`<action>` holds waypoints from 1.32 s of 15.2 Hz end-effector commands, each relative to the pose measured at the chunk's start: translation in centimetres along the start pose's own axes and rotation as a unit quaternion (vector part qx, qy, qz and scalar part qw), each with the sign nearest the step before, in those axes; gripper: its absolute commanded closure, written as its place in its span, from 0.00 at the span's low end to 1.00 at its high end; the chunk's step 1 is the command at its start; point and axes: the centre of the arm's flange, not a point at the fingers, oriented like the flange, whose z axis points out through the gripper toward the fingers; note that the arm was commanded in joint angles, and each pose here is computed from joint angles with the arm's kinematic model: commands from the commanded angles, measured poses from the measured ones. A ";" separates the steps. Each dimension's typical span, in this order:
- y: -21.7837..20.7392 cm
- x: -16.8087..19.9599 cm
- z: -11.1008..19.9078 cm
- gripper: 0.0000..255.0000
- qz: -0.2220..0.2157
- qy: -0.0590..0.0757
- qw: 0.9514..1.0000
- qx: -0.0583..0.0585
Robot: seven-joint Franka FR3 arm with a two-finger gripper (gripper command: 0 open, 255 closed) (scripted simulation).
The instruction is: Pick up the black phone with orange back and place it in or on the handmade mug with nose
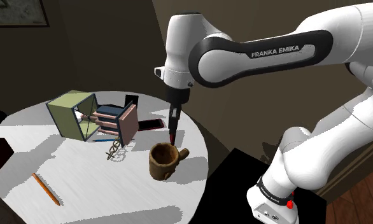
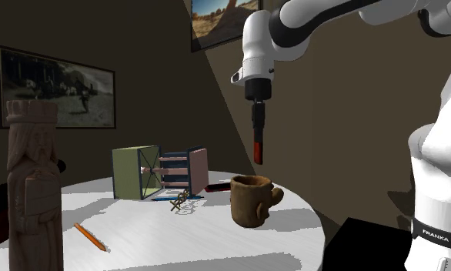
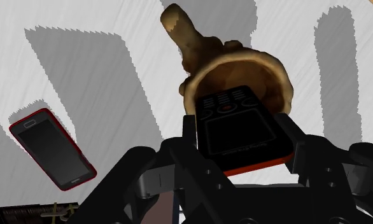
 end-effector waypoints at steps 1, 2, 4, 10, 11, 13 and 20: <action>0.0 0.0 1.0 1.00 0.000 0.000 1.000 0.000; 0.0 0.0 1.6 1.00 0.000 0.000 1.000 0.000; 0.0 0.0 2.6 1.00 0.000 0.000 1.000 0.000; 0.0 0.0 3.5 1.00 0.000 0.000 1.000 0.000; 0.0 0.0 3.5 1.00 0.000 0.000 1.000 0.000; 0.0 0.0 3.5 1.00 0.000 0.000 1.000 0.000; 0.0 0.0 2.2 0.00 0.000 0.000 1.000 0.000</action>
